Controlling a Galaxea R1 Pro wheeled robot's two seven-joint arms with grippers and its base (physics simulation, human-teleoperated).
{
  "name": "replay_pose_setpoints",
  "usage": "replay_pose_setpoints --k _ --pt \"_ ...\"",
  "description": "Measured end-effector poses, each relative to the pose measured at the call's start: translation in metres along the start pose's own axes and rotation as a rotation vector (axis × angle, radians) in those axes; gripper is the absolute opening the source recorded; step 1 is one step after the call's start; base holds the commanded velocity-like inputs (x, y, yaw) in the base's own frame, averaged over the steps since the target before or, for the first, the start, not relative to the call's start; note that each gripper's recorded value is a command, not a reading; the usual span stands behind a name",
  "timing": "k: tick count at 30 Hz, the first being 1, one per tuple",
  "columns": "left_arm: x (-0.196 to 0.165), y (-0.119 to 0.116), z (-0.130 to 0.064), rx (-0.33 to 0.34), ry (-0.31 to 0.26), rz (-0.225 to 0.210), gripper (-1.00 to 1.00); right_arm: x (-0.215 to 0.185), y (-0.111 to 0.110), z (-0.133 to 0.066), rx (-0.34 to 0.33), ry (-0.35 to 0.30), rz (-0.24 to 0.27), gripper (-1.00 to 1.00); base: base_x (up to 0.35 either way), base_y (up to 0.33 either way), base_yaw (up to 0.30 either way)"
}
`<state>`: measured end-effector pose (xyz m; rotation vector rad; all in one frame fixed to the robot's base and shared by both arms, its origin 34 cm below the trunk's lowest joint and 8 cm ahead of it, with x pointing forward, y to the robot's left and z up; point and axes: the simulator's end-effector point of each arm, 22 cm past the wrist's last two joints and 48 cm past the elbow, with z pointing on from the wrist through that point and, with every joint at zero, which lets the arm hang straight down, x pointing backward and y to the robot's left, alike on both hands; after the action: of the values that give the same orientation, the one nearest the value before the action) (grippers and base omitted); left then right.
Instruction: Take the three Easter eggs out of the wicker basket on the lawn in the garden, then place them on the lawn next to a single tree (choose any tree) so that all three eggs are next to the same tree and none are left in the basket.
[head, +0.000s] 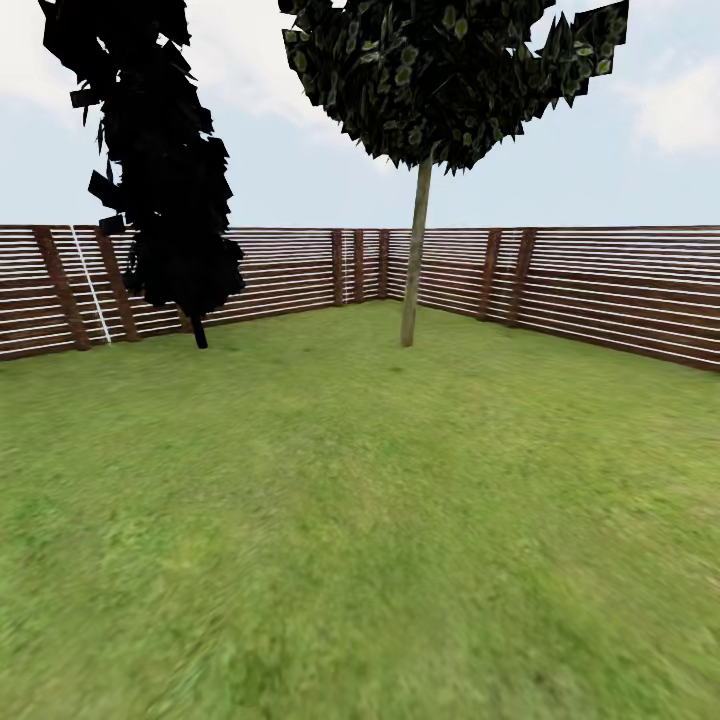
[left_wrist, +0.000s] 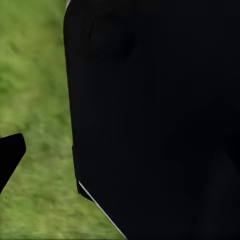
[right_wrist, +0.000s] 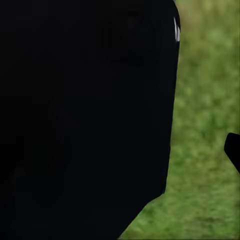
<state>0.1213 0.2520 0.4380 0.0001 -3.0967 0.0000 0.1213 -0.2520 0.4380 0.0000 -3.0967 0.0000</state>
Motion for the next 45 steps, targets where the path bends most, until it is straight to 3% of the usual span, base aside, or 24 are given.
replay_pose_setpoints --k 4,11,28,45 --pt "-0.009 -0.018 0.000 0.025 -0.024 -0.003 1.00 -0.024 0.007 0.000 -0.008 -0.048 -0.003 1.00 0.000 0.000 0.000" --pt "-0.011 -0.046 -0.002 0.061 -0.028 -0.004 1.00 -0.023 0.013 0.000 -0.015 -0.040 -0.002 1.00 -0.009 0.000 0.000" --pt "-0.012 -0.047 -0.001 0.062 -0.029 -0.007 1.00 -0.023 0.010 0.000 -0.012 -0.040 -0.004 1.00 -0.291 0.059 -0.013" --pt "-0.012 -0.047 -0.002 0.062 -0.029 -0.007 1.00 -0.024 0.001 0.000 0.000 -0.043 -0.002 1.00 -0.245 0.218 -0.233"
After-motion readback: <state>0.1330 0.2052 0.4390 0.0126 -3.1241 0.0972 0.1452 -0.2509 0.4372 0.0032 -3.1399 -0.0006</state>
